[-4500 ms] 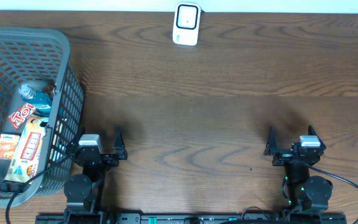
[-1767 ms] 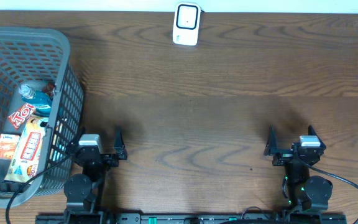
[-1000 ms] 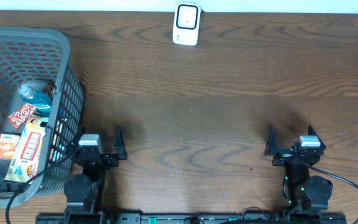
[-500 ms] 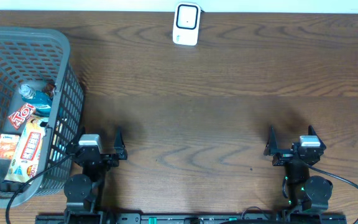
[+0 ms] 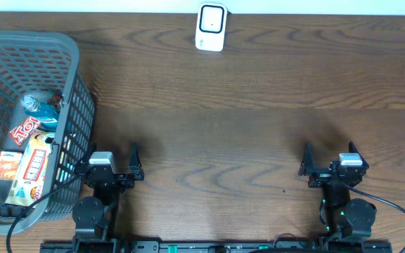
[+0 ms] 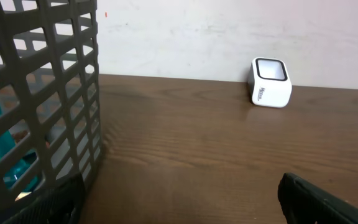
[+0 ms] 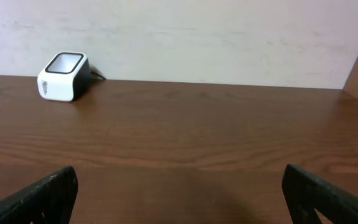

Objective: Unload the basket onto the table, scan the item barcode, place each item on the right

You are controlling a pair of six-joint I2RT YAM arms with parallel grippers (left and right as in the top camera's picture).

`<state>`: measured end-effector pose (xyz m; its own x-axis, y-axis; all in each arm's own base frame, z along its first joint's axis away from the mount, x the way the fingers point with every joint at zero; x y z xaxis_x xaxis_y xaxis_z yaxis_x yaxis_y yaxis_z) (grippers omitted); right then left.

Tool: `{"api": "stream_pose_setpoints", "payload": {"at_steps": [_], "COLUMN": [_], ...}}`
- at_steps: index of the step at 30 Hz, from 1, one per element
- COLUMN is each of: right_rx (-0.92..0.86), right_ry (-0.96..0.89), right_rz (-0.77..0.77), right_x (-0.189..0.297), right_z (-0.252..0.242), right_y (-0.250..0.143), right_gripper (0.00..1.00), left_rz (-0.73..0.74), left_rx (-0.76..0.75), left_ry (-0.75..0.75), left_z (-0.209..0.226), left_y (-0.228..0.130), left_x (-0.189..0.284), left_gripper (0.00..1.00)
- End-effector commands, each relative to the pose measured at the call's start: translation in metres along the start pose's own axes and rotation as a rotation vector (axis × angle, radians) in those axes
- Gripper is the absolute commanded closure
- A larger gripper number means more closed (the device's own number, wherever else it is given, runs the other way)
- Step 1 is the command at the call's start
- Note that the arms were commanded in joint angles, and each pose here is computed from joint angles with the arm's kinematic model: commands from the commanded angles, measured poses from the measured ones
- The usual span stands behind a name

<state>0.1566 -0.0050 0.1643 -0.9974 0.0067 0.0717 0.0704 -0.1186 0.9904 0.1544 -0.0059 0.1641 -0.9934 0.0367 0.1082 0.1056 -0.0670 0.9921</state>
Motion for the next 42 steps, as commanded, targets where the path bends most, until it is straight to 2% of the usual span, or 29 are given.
{"api": "stream_pose_setpoints", "payload": {"at_steps": [1,8,13,20,24,29,34,40,42], "right_rx": [-0.017,-0.017,-0.017,-0.017,-0.017,-0.017,-0.017,-0.017,-0.017], "right_ry": [0.003,0.002,0.002,0.003,0.002,0.002,0.003,0.003,0.002], "right_rz": [0.000,0.000,0.000,0.000,0.000,0.000,0.000,0.000,0.000], "right_x": [0.000,0.000,0.000,0.000,0.000,0.000,0.000,0.000,0.000], "right_z": [0.001,0.001,0.001,0.001,0.001,0.001,0.001,0.001,0.001], "right_y": [-0.001,-0.001,-0.001,-0.001,-0.001,-0.001,-0.001,-0.001,-0.001], "right_gripper": [0.01,0.01,0.01,0.01,0.01,0.01,0.01,0.01,0.01], "left_rz": [0.039,0.026,-0.013,-0.074,-0.097,-0.074,0.058,0.261,0.321], "left_rx": [-0.005,0.029,0.166,0.226,0.273,0.284,0.287,0.078,0.074], "left_ry": [0.012,-0.011,-0.203,-0.328,-0.341,-0.373,-0.337,-0.293,-0.302], "left_z": [0.001,-0.001,-0.016,-0.023,-0.022,-0.021,-0.015,-0.006,-0.006], "left_y": [-0.012,-0.010,0.005,0.040,0.069,0.124,0.189,0.262,0.274], "left_x": [-0.002,-0.002,0.002,0.015,0.021,0.027,0.022,0.016,0.013], "left_gripper": [0.01,0.01,0.01,0.01,0.01,0.01,0.01,0.01,0.01]}}
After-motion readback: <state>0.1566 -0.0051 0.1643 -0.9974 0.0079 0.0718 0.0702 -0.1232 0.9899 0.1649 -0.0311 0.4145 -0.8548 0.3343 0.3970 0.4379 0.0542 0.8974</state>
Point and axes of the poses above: each gripper's point midway between its finger pads, its own x axis back along the fingers, its own z axis along the line the jaws close on, y = z × x, the point moved 9 cm from there along x, back along the fingers, and after that the axes turned 8 degrees about -x, right-handed, at the moved point
